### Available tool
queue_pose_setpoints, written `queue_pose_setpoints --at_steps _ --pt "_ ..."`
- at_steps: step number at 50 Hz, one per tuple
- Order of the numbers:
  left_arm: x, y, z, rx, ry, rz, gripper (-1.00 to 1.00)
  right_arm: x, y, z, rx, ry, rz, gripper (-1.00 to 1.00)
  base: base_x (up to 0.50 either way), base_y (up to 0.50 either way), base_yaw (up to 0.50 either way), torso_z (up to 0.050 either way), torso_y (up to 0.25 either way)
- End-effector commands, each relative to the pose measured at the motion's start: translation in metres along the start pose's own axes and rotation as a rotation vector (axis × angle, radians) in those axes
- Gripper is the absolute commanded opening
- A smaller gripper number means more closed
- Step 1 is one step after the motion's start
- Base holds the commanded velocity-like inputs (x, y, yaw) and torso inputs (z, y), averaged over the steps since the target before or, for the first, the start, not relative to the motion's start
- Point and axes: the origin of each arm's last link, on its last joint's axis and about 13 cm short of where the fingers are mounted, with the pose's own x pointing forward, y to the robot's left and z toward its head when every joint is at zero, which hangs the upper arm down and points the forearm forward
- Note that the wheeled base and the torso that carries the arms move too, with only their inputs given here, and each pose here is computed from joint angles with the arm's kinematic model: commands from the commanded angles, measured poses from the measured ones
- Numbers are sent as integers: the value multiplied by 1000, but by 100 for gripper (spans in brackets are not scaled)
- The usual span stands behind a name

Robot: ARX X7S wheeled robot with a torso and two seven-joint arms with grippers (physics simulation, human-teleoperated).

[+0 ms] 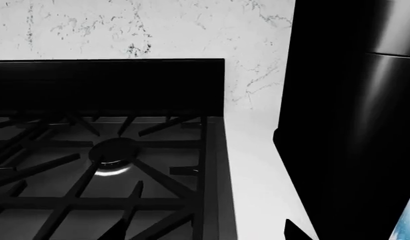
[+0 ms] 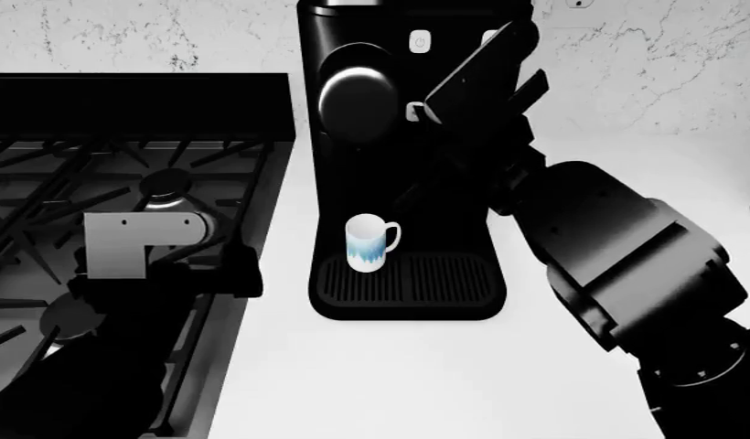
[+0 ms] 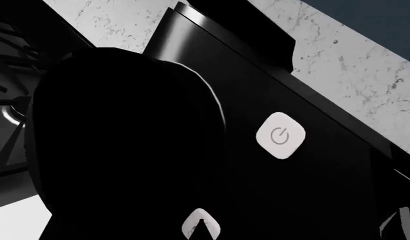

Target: Press the button on the coffee machine to serve coffee.

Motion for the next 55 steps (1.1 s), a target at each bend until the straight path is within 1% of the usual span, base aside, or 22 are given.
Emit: queue_pose_setpoints --at_steps 1,12,21,29,35,38,47,55 --pt "0 2 1 0 -3 7 100 2 0 -1 1 4 4 -100 0 0 0 0 0" --pt "-1 4 0 0 -2 6 100 6 -1 -4 -1 16 3 -100 0 0 0 0 0" --pt "1 1 -1 1 -1 8 100 4 2 -2 -5 11 6 -100 1 0 0 0 0" --pt "1 1 -1 2 0 6 100 -4 5 6 -28 -5 8 -100 0 0 0 0 0" --pt "0 4 -1 4 1 4 100 -12 13 7 -25 -17 10 -100 0 0 0 0 0" --pt "1 0 -2 4 3 4 100 -18 16 6 -23 -14 6 -100 0 0 0 0 0" --pt "2 -1 -1 5 2 3 100 -36 22 14 -37 -18 -18 -100 0 0 0 0 0" --pt "1 -1 -1 2 1 2 100 -44 26 11 -16 -18 -51 -100 0 0 0 0 0"
